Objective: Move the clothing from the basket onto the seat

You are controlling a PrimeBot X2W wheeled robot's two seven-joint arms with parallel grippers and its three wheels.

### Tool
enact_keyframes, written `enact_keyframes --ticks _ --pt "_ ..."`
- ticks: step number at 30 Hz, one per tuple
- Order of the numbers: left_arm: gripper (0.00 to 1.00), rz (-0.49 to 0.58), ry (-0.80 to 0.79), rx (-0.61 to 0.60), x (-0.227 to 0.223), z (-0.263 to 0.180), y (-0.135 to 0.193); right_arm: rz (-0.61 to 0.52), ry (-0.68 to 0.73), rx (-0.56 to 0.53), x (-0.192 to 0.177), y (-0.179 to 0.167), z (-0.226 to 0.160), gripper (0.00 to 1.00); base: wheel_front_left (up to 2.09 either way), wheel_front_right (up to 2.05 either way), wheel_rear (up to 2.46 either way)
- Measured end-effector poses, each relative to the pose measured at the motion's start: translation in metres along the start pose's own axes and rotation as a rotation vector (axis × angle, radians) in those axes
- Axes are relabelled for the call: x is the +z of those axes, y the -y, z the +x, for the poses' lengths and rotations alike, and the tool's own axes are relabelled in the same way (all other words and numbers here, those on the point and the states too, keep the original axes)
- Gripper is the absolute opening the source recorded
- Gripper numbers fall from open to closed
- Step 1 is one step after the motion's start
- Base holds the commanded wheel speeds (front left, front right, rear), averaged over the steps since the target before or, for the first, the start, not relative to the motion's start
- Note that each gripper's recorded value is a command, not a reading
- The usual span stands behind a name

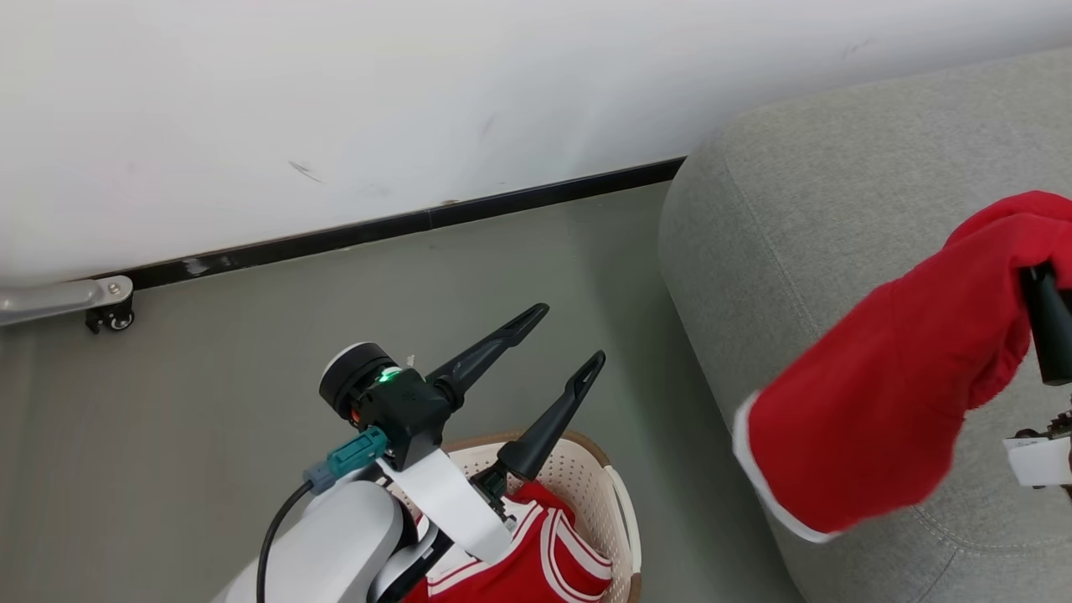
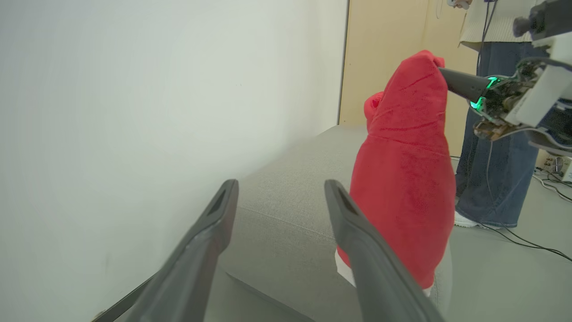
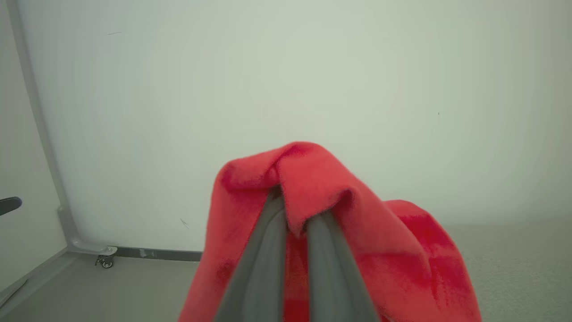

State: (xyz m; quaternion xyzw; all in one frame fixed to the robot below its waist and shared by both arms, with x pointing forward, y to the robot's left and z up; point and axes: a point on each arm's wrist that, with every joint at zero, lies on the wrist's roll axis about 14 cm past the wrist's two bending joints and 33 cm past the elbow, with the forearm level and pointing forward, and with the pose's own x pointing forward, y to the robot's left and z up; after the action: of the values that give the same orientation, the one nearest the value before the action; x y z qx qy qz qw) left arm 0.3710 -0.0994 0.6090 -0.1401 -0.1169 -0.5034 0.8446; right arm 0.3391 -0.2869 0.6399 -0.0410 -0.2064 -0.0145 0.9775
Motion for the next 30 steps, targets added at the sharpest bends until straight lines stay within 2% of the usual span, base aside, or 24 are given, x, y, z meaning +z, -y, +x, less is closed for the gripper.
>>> enact_keyframes --ticks 12,18,30 --pt "1.0 -0.029 -0.002 -0.091 -0.004 0.011 0.031 -0.026 -0.013 -0.078 0.006 0.022 -0.024 0.0 0.0 0.0 0.0" --pt "1.0 -0.051 -0.006 -0.112 -0.008 0.01 0.042 -0.026 -0.048 -0.102 -0.003 0.029 -0.033 0.0 0.0 0.0 0.0" --pt "1.0 -0.07 -0.011 -0.092 -0.012 0.005 0.037 -0.008 -0.105 -0.1 -0.027 0.029 -0.023 0.0 0.0 0.0 0.0"
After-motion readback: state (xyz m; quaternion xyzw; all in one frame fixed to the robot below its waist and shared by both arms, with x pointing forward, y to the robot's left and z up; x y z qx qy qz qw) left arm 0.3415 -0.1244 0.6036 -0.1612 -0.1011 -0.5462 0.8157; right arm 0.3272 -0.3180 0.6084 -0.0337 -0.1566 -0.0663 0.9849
